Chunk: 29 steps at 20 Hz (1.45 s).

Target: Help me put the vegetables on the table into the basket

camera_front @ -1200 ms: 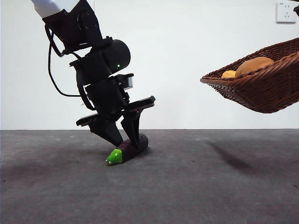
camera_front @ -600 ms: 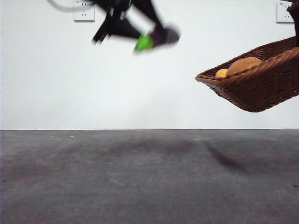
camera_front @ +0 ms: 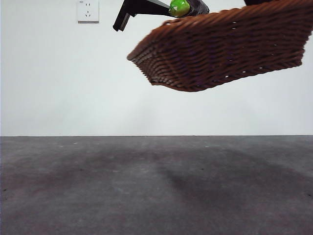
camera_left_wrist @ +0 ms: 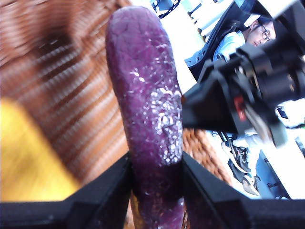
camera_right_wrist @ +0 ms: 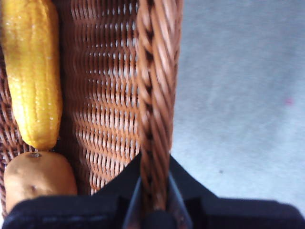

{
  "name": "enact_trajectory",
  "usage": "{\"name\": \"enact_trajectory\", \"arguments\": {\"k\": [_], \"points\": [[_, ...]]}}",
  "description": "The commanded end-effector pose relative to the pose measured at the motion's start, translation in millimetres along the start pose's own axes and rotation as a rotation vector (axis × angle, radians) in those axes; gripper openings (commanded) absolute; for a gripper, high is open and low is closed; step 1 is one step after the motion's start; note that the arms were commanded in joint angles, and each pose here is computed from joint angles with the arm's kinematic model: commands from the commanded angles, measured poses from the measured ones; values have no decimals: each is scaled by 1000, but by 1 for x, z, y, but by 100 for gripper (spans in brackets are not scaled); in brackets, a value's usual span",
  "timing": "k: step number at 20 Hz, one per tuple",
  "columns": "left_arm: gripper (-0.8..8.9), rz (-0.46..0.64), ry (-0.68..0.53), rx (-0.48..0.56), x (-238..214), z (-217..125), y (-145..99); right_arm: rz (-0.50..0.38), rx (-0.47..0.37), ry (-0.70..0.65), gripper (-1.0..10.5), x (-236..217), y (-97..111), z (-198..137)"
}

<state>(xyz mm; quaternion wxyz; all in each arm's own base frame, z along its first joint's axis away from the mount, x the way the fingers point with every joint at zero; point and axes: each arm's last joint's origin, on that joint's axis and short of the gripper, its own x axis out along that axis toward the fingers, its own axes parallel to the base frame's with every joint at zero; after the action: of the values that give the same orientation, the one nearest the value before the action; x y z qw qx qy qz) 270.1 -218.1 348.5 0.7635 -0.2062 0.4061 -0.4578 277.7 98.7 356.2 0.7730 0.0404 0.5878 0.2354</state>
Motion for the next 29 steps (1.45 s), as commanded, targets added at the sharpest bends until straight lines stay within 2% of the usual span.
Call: {"name": "enact_trajectory", "arguments": {"k": [1, 3, 4, 6, 7, 9, 13, 14, 17, 18, 19, 20, 22, 24, 26, 29], "points": [[0, 3, 5, -23, 2, -1, 1, 21, -1, 5, -16, 7, 9, 1], [18, 11, 10, -39, 2, -2, 2, 30, -15, 5, -16, 9, 16, 0], [117, 11, 11, -45, 2, -2, 2, 33, -20, 6, -16, 10, 19, 0], [407, 12, 10, -46, 2, -2, 2, 30, -21, 8, -16, 10, 20, 0], [499, 12, 10, -47, 2, -2, 2, 30, -19, 9, -16, 10, 20, 0], [508, 13, 8, -49, 2, -2, 2, 26, -14, 9, -16, 10, 19, 0], [507, 25, -26, -42, -5, 0, -2, -26, -12, -4, -16, 10, 17, 1], [502, 20, -39, -6, -12, 1, -5, -48, -1, -21, -16, 10, 16, 3], [485, 27, -30, 129, -43, -8, -25, -75, 68, -36, -16, 8, -7, 8], [341, 45, -2, 197, -59, -17, -32, -85, 83, -33, -16, 10, -16, 11], [118, 81, 30, 255, -72, -27, -38, -96, 100, -27, -16, 12, -28, 14], [-18, 148, 54, 293, -86, -36, -43, -105, 112, -18, -16, 16, -39, 17], [-5, 287, 78, 343, -114, -54, -50, -90, 135, 3, -16, 28, -61, 25], [-5, 374, 68, 350, -138, -68, -57, -41, 150, 25, -16, 47, -84, 35], [-4, 471, 65, 346, -156, -79, -59, -27, 183, 59, -16, 70, -105, 42], [-4, 620, 144, 312, -175, -99, -57, 20, 204, 75, -16, 102, -131, 50]]}}
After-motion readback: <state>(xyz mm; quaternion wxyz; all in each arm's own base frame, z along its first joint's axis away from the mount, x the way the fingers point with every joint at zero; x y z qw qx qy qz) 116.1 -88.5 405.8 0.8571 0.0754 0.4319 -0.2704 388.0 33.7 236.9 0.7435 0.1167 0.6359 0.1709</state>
